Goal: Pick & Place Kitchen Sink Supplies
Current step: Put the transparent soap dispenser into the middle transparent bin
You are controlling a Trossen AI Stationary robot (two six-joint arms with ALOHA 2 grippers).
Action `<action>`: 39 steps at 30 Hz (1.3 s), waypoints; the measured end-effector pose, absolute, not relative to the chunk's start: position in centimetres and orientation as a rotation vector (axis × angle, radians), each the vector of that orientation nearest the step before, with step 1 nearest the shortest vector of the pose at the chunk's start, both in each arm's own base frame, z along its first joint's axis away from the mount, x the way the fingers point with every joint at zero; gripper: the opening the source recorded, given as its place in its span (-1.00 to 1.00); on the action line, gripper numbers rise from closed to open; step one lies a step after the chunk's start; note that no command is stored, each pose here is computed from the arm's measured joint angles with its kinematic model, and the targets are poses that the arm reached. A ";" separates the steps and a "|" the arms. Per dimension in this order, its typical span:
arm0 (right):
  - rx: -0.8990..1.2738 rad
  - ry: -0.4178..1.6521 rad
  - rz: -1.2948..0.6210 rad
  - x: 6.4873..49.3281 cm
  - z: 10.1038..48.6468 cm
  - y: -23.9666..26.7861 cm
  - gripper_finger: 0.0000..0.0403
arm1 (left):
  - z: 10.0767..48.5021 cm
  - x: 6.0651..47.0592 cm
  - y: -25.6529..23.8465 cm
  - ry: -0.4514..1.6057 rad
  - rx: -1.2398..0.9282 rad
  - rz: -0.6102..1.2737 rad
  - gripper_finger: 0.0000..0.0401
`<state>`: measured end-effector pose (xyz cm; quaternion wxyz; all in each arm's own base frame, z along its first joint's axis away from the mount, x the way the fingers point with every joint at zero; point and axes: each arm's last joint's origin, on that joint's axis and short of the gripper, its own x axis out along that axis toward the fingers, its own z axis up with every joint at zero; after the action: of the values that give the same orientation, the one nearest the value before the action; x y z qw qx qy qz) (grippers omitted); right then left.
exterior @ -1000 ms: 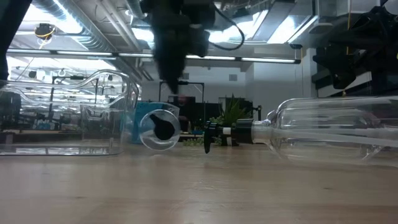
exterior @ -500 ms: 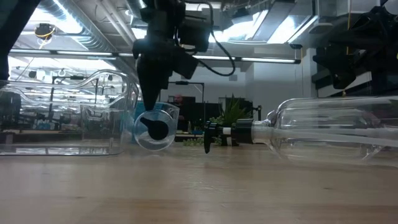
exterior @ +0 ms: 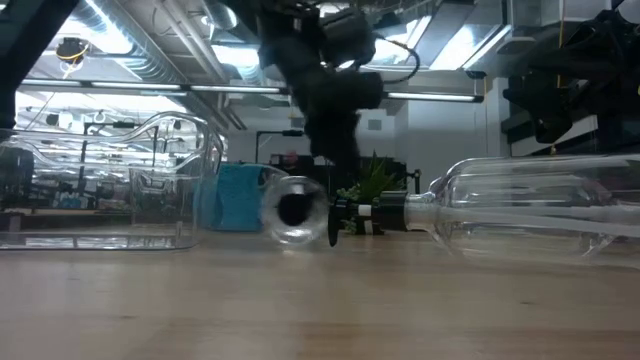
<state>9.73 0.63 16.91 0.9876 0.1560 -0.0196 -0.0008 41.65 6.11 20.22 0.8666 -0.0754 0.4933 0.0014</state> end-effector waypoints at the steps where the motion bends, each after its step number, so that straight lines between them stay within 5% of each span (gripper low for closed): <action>1: 0.313 -0.039 -0.002 9.7 16.9 0.6 0.22 | 20.1 41.9 6.2 1.013 -0.147 0.003 -0.99; 11: 0.313 -0.040 -0.001 9.7 16.9 0.6 0.22 | 26.9 41.9 5.0 0.987 -0.016 -0.100 -0.99; 17: 0.313 -0.040 -0.001 9.7 16.9 0.6 0.22 | 27.3 40.5 1.6 1.035 0.291 -0.477 -0.99; 23: 0.313 -0.040 -0.001 9.7 16.9 0.6 0.22 | 27.3 40.8 1.3 0.986 0.391 -0.515 -0.95; 39: 0.313 -0.040 -0.001 9.7 16.9 0.6 0.22 | 26.7 40.2 1.8 1.117 0.280 -0.415 -0.19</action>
<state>9.73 0.63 16.91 0.9876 0.1560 -0.0197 -0.0007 40.22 1.77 26.71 0.8186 0.1313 0.5241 -0.1947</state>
